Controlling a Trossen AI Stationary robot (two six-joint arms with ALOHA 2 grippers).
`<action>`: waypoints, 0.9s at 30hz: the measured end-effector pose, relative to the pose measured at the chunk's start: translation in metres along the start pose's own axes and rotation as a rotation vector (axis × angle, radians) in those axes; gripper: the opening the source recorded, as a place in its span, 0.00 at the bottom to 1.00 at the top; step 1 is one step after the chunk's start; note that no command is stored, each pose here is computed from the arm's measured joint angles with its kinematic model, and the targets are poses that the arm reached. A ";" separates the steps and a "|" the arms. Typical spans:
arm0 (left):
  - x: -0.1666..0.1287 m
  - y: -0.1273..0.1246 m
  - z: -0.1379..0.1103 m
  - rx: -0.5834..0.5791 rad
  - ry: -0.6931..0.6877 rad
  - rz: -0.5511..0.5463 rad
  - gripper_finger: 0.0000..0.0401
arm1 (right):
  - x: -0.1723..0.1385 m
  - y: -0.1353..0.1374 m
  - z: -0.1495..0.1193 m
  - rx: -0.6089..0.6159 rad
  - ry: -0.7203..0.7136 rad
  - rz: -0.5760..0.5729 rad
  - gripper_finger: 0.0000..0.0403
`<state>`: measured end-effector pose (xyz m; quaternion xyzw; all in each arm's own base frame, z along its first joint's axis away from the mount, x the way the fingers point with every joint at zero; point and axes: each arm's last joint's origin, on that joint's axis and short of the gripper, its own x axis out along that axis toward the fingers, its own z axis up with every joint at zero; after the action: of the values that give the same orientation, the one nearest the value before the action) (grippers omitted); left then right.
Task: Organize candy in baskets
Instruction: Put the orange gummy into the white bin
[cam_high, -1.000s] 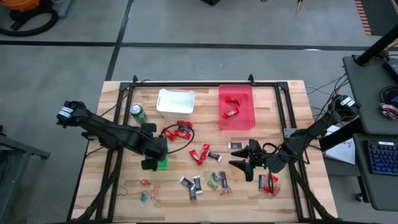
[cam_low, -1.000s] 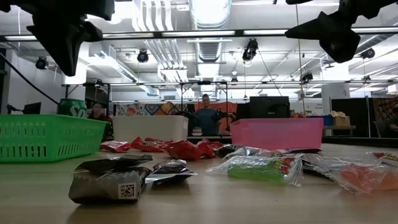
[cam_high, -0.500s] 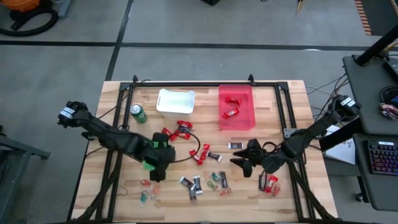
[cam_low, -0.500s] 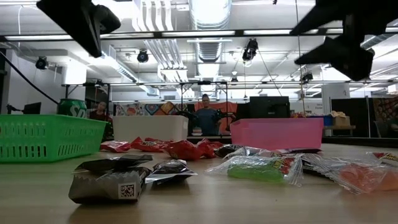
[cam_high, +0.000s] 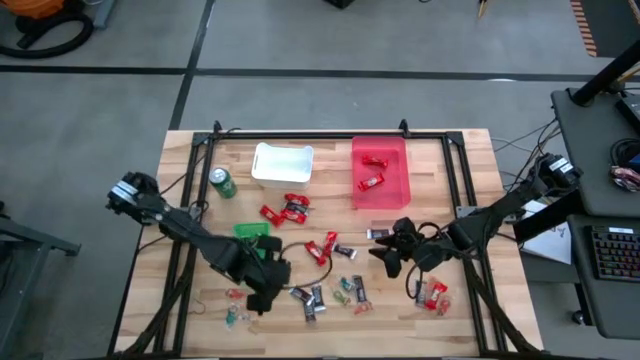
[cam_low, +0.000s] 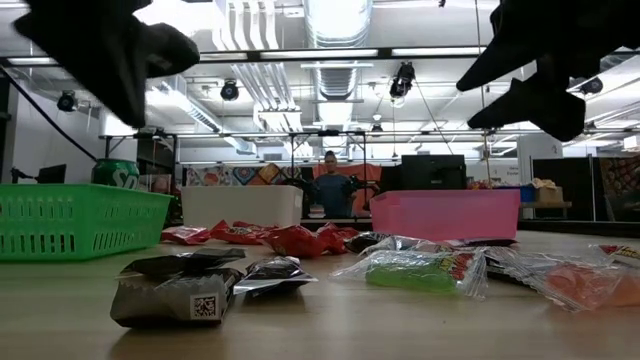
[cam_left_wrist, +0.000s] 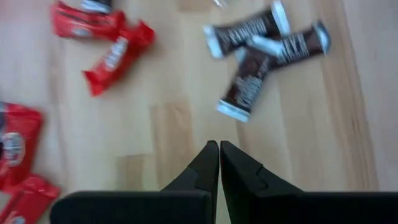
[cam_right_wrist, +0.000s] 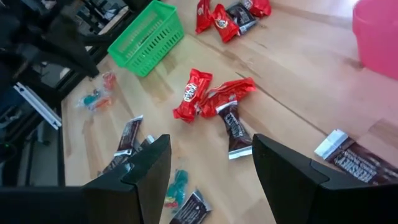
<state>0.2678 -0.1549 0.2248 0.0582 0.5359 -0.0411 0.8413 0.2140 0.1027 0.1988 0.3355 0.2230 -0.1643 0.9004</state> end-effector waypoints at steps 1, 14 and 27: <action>0.003 -0.002 -0.001 0.008 0.009 0.001 0.01 | 0.000 0.001 0.001 -0.008 -0.001 0.001 0.53; -0.001 -0.013 0.005 -0.205 0.205 -0.121 0.22 | 0.000 0.002 0.002 -0.066 -0.004 0.001 0.53; -0.016 -0.055 -0.017 -0.653 0.377 -0.109 0.23 | 0.001 0.000 0.005 -0.162 -0.015 -0.012 0.53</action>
<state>0.2389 -0.2072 0.2294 -0.2348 0.6685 0.0986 0.6988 0.2169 0.0995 0.2015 0.2590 0.2311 -0.1537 0.9252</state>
